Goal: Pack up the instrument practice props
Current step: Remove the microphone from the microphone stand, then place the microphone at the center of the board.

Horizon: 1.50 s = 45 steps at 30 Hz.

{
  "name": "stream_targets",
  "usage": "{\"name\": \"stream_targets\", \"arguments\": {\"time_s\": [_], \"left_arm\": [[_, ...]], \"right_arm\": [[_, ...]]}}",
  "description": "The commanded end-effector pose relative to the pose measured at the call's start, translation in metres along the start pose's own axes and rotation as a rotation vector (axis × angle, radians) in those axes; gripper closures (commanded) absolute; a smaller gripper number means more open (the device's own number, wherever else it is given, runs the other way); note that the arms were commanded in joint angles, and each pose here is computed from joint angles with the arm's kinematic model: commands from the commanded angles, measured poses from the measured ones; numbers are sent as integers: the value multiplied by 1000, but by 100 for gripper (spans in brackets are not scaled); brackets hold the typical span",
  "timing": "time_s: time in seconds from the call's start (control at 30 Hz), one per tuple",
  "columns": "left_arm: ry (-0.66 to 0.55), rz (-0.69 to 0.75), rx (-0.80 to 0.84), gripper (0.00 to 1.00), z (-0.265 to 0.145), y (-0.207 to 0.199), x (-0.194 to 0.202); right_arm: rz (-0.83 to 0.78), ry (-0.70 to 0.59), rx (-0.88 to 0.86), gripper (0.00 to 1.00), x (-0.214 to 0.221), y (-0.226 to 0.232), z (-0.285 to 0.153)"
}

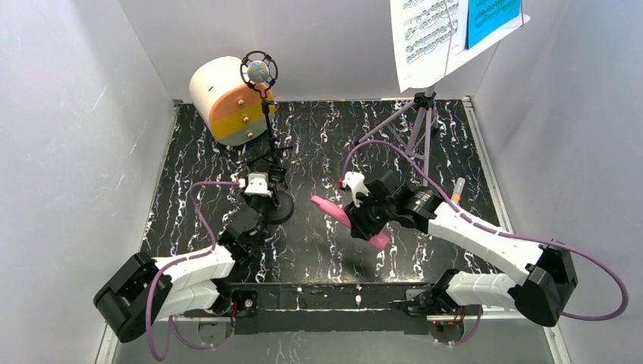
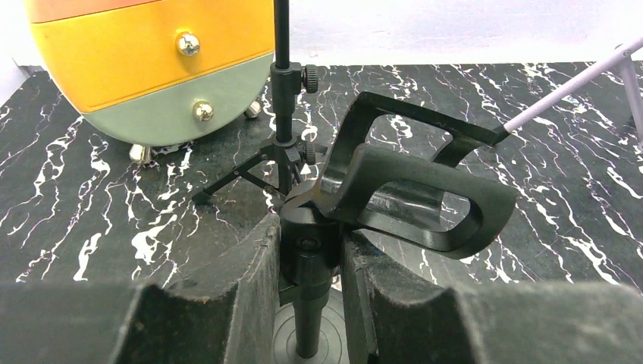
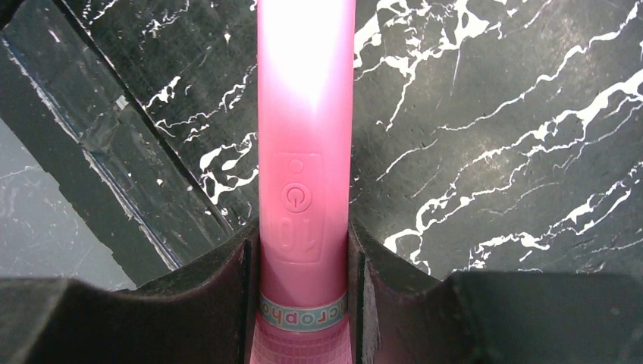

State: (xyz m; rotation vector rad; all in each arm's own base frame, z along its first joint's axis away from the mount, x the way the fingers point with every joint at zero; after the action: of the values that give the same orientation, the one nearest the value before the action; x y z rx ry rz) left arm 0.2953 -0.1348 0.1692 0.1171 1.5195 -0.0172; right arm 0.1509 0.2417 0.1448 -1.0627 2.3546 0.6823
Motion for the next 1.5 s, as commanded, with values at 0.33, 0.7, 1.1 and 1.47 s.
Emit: {"name": "stream_targets", "arguments": {"time_s": [0.33, 0.7, 1.1, 1.47], "left_arm": [[1, -107, -28, 43, -8, 8, -3], [81, -353, 46, 27, -17, -9, -30], [302, -524, 227, 19, -47, -40, -55], [363, -788, 553, 19, -50, -115, -79]], "right_arm": [[132, -243, 103, 99, -37, -20, -4], [175, -403, -12, 99, -62, -6, 9], [218, -546, -185, 99, -74, 15, 15], [221, -654, -312, 99, -85, 33, 5]]}}
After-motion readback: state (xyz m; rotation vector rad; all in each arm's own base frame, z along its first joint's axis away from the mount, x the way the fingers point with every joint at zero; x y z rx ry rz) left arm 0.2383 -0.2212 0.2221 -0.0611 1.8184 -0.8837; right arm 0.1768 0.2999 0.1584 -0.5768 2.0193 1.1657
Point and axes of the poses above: each gripper's point midway between its finger pads, its own z axis out along the fingers, its own y axis along the line the jaws close on, x = y × z, the point moved 1 cm from there along -z, back along the fingers, and after that the axes turned 5 degrees about z, right-handed, at the moved point
